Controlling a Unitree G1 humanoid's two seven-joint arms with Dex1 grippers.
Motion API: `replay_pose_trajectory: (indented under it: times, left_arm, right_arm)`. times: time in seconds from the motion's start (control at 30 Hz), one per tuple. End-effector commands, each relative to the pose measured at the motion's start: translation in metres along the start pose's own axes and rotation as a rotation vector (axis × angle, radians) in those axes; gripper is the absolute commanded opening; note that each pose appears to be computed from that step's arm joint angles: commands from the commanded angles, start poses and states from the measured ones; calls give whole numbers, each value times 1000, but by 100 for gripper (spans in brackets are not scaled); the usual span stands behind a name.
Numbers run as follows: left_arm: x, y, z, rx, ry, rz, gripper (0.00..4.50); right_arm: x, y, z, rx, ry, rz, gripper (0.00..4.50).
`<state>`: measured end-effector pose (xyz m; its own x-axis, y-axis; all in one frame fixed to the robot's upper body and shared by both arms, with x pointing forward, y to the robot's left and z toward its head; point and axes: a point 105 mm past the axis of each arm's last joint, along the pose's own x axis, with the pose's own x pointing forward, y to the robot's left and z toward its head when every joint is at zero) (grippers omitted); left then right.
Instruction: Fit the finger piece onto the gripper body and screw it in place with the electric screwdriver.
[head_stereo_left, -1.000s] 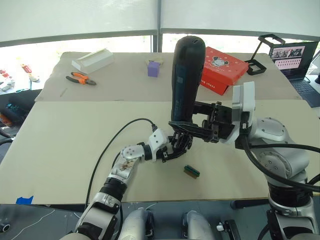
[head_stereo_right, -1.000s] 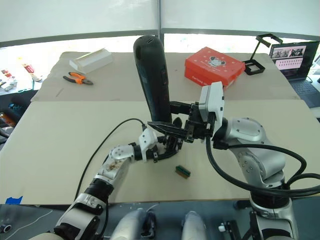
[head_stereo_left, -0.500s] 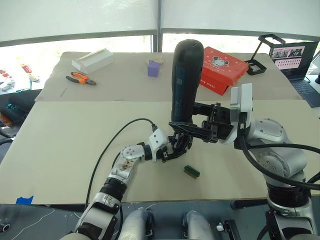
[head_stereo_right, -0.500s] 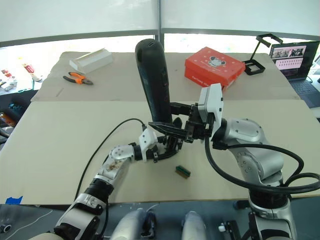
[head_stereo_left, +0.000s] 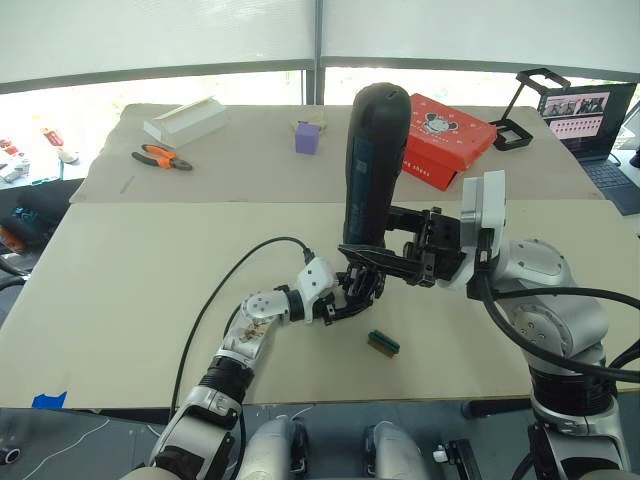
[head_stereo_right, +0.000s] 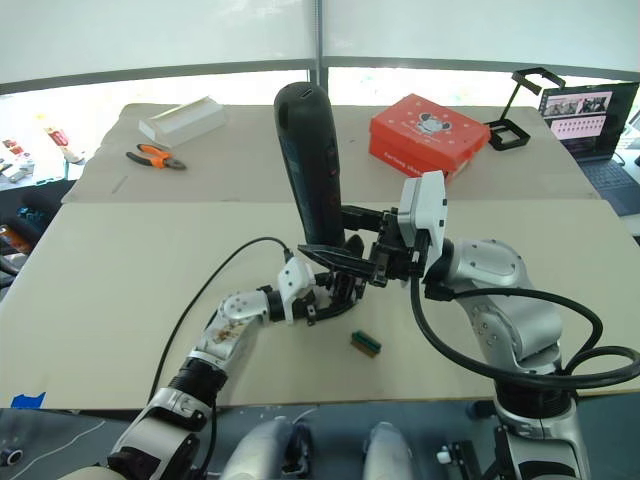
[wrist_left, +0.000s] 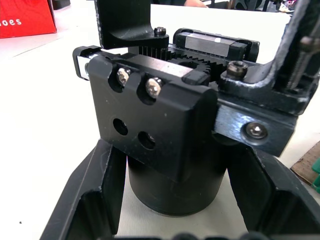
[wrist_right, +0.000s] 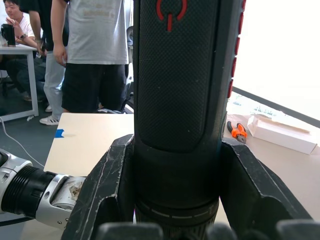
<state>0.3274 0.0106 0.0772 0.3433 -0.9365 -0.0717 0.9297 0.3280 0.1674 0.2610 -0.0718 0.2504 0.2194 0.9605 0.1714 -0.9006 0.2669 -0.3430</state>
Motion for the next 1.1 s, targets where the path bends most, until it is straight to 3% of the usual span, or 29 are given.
replay_pose_trajectory:
  times: [0.03,0.6,1.1]
  left_arm:
    - [2,-8,-8,-14,30,-20,241]
    - [3,-10,-9,-20,29,-28,241]
    - [5,-10,-9,-27,27,-23,241]
  right_arm:
    - [2,4,9,-34,-41,11,191]
    - [5,7,10,-31,-48,16,191]
    - [-6,-3,-15,30,44,-54,191]
